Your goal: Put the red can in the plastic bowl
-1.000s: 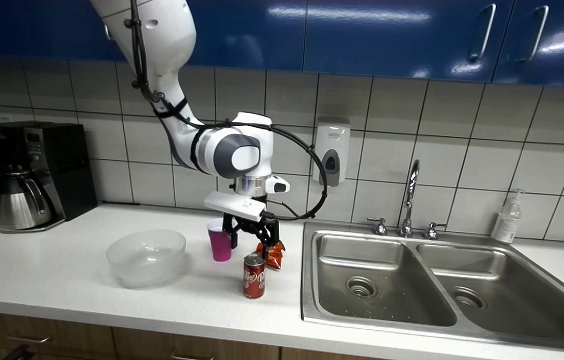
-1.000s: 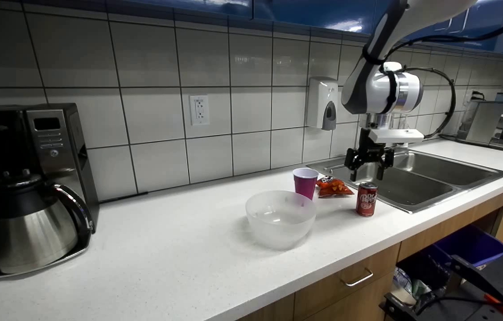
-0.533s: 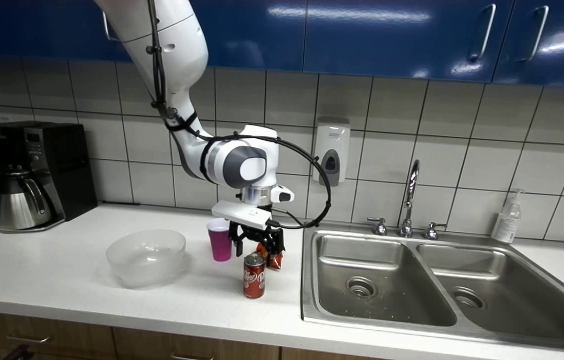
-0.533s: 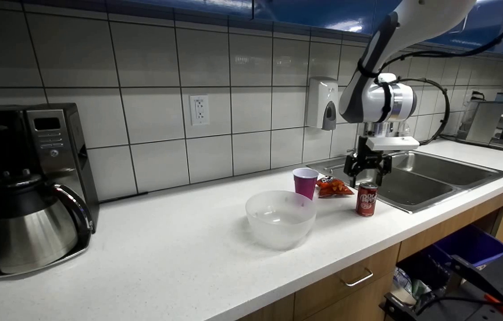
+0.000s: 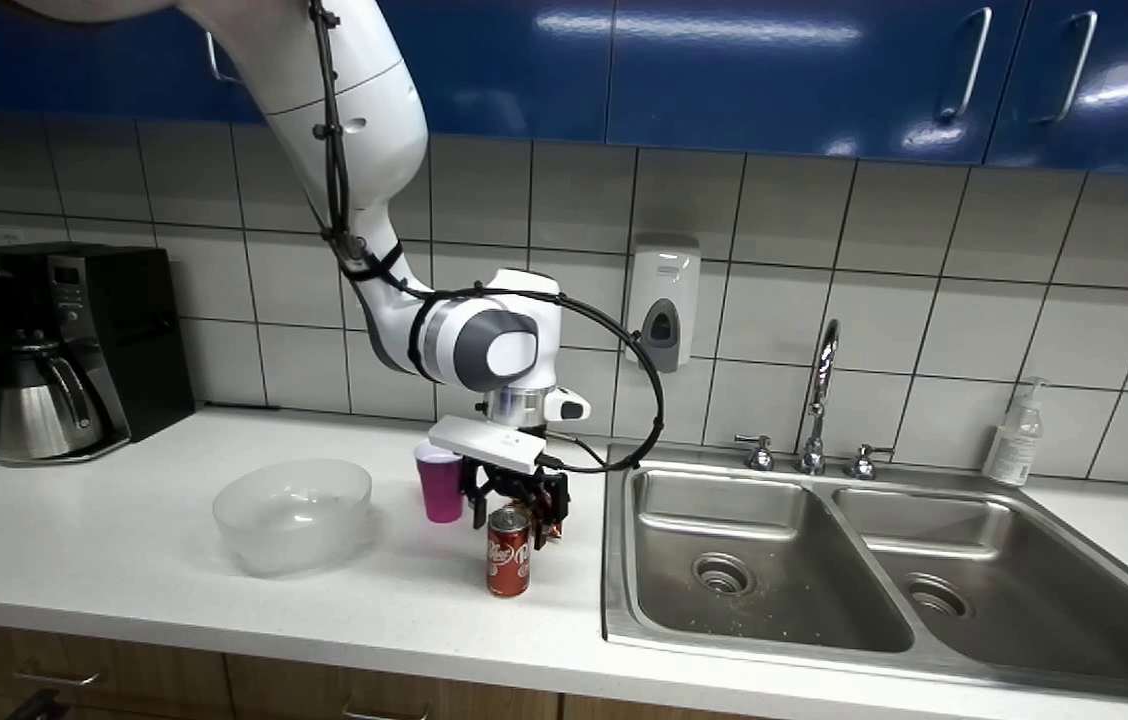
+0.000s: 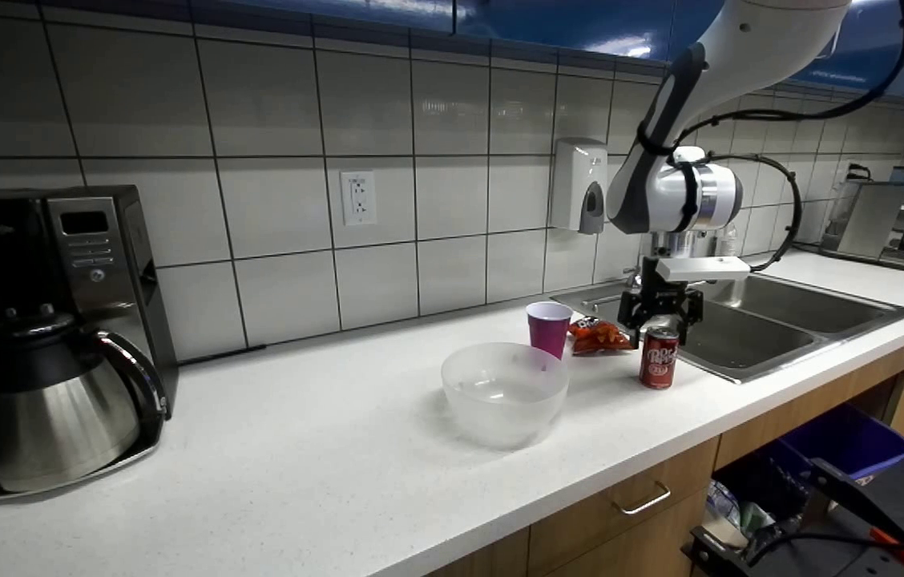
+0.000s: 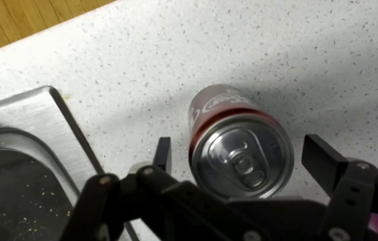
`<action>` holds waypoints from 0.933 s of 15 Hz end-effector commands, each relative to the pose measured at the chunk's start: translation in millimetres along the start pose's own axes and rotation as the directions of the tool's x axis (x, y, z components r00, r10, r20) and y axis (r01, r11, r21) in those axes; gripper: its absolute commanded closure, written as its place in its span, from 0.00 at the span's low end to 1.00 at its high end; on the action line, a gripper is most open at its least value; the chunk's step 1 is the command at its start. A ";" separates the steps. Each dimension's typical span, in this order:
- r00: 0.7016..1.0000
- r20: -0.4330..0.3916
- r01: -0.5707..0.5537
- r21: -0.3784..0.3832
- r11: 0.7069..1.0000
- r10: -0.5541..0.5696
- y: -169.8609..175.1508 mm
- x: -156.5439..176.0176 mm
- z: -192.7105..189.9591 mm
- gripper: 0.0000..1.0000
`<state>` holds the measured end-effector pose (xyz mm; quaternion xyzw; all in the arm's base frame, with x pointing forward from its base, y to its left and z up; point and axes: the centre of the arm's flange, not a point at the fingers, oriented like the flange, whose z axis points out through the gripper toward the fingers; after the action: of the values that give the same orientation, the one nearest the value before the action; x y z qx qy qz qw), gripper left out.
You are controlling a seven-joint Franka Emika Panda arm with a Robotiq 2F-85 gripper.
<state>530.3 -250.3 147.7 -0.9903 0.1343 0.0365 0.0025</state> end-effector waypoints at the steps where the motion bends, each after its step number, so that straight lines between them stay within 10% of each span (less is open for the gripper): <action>1: 1.000 0.027 -0.011 0.001 1.000 0.011 2.4 6.5 3.1 0.00; 4: 0.999 0.038 -0.013 0.002 1.000 0.013 4.8 5.0 8.3 0.00; 5: 0.999 0.038 -0.014 0.005 1.000 0.014 5.8 3.9 9.1 0.25; 10: 0.999 0.039 -0.016 0.019 1.000 0.016 11.2 -0.8 8.5 0.58; 14: 0.999 0.037 -0.013 0.025 1.000 0.012 11.9 -7.2 3.4 0.62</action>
<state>523.5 -257.6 135.9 -0.9888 0.1417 0.0465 0.0075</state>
